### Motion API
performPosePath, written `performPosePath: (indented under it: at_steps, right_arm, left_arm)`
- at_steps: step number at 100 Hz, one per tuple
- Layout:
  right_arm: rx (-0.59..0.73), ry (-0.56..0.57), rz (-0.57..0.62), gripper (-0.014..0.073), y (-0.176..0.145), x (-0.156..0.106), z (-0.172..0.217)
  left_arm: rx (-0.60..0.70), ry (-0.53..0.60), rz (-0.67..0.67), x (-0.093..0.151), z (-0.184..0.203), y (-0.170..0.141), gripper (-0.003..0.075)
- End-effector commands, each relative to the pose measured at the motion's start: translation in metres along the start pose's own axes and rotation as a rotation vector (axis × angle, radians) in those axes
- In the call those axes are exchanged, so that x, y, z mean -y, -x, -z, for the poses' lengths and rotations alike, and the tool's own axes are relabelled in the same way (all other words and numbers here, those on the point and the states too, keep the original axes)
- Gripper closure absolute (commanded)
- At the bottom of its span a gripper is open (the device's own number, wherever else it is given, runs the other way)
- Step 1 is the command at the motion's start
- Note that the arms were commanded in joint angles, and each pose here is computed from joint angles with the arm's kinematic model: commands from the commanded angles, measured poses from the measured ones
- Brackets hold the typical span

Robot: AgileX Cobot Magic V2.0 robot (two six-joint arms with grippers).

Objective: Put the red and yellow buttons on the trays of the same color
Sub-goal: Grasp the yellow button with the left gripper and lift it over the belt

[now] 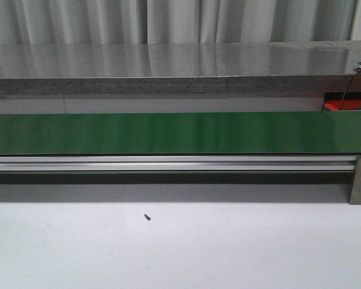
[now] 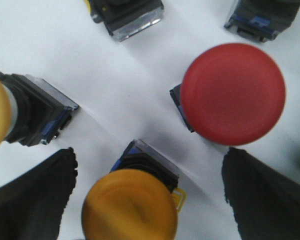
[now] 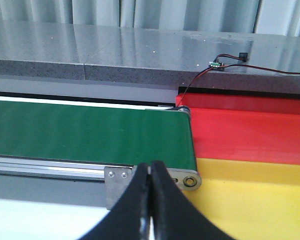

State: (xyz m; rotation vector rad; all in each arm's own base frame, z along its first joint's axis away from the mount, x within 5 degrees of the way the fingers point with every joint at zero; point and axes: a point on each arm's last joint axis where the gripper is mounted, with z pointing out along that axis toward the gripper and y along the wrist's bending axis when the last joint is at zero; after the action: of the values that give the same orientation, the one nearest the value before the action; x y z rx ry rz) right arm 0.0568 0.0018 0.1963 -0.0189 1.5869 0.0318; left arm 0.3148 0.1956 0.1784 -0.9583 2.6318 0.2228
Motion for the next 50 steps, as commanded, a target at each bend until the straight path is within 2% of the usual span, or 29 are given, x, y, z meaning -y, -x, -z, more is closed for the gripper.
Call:
performPosePath:
  at_steps: [1, 7, 14, 38, 50]
  right_arm:
    - [0.109, 0.001, 0.010, 0.0663, 0.0139, -0.0002, 0.0027]
    - [0.109, 0.001, 0.010, 0.0663, 0.0139, -0.0002, 0.0027]
    - [0.109, 0.001, 0.010, 0.0663, 0.0139, -0.0002, 0.0027]
    - [0.109, 0.001, 0.010, 0.0663, 0.0139, -0.0002, 0.0027]
    - [0.109, 0.001, 0.010, 0.0663, 0.0139, -0.0002, 0.0027]
  left_arm:
    - [0.109, -0.022, 0.011, 0.0003, 0.0222, 0.0150, 0.0155]
    - [0.112, -0.023, 0.011, 0.0004, 0.0222, 0.0152, 0.0160]
    - [0.118, -0.025, 0.011, 0.0006, 0.0223, 0.0158, 0.0208]
    - [0.119, -0.021, 0.012, -0.0010, 0.0222, 0.0160, 0.0517]
    - [0.110, -0.014, 0.024, -0.0061, 0.0224, 0.0158, 0.0633]
